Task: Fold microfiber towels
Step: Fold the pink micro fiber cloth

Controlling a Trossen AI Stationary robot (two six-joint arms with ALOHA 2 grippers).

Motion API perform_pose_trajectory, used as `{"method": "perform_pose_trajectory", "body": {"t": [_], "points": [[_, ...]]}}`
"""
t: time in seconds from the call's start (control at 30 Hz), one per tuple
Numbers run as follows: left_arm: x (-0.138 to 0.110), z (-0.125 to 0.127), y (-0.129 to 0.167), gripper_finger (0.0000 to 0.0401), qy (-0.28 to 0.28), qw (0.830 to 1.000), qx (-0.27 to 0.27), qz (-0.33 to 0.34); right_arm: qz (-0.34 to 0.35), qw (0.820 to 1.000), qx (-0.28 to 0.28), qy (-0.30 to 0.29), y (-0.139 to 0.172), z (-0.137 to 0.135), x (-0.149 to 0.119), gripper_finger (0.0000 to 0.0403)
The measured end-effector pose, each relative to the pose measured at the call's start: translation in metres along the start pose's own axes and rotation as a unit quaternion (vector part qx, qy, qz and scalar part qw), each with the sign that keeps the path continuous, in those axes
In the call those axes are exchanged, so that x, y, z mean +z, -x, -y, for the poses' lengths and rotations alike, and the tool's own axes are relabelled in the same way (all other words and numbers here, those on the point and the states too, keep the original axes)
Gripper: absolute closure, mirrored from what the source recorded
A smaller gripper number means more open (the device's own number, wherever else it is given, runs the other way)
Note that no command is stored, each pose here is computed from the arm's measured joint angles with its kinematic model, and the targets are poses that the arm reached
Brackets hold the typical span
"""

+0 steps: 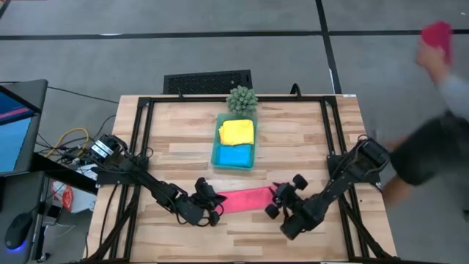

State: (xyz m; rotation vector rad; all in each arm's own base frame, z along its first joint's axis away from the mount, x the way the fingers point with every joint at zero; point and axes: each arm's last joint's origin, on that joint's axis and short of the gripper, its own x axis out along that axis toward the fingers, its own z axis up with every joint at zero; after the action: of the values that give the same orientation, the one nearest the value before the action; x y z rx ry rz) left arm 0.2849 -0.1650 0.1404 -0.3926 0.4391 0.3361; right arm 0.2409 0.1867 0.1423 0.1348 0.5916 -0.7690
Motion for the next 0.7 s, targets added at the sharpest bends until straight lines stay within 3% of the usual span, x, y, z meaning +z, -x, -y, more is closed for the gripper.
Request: {"method": "perform_pose_trajectory", "body": {"t": [0.2,0.33,0.57,0.7], "points": [[0.009,0.007,-0.001,0.0392,0.02,0.999,-0.025,0.039,0.009,1.0,0.012,-0.015,0.014,0.01,0.018,0.0206],[0.009,0.008,-0.003,0.0392,0.034,0.997,-0.022,0.064,0.083,0.994,0.054,-0.047,0.018,-0.011,0.008,0.0205],[-0.016,0.008,-0.025,0.0392,0.031,0.996,-0.008,0.081,0.081,0.995,0.028,-0.047,-0.013,-0.027,-0.043,0.0319],[-0.038,0.002,-0.041,0.0392,0.023,0.998,0.012,0.064,0.041,0.998,0.01,-0.054,-0.032,-0.029,-0.075,0.0387]]}}
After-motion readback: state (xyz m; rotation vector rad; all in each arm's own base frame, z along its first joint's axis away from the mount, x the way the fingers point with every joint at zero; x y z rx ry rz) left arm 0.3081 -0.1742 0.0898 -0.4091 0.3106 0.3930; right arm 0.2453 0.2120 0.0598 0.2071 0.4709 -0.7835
